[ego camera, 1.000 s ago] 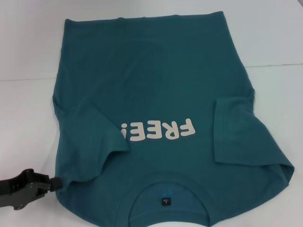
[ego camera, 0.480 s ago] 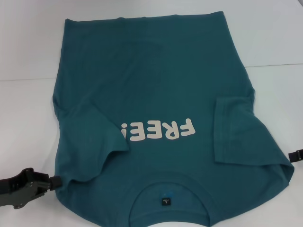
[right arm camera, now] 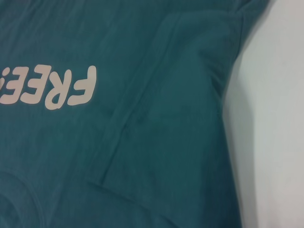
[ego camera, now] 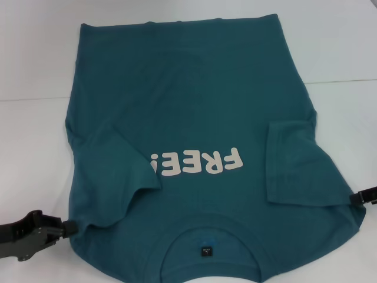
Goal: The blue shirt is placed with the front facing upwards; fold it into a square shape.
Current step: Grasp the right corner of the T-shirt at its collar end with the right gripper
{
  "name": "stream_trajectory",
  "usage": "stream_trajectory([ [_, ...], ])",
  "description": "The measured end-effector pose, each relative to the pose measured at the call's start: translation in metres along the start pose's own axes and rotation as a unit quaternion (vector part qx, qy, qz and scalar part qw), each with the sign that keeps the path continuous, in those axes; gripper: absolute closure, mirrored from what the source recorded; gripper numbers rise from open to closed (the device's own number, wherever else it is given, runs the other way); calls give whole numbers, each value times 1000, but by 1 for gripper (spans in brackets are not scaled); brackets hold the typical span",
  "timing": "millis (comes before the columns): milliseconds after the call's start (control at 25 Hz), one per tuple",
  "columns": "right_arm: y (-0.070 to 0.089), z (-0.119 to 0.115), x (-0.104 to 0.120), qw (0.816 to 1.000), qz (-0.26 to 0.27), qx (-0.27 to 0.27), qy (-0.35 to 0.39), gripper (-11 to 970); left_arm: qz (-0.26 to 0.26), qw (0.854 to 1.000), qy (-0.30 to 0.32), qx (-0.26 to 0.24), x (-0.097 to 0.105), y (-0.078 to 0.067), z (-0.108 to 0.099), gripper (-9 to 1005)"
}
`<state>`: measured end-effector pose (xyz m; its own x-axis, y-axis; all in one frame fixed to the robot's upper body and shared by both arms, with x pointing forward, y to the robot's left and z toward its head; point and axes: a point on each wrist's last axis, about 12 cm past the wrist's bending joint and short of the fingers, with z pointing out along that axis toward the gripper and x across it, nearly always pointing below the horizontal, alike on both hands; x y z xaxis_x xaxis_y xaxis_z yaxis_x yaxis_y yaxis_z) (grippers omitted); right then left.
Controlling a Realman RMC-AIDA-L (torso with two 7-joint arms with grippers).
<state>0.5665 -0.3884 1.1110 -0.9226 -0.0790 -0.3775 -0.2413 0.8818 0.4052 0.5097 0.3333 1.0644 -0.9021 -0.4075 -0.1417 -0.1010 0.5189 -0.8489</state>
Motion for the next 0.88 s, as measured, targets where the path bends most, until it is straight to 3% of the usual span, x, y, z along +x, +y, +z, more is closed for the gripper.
stream_trajectory([
  [880,5,16,-3,1000,9,7,19,349,0,1000,-3,-3,-1,1,0,980],
])
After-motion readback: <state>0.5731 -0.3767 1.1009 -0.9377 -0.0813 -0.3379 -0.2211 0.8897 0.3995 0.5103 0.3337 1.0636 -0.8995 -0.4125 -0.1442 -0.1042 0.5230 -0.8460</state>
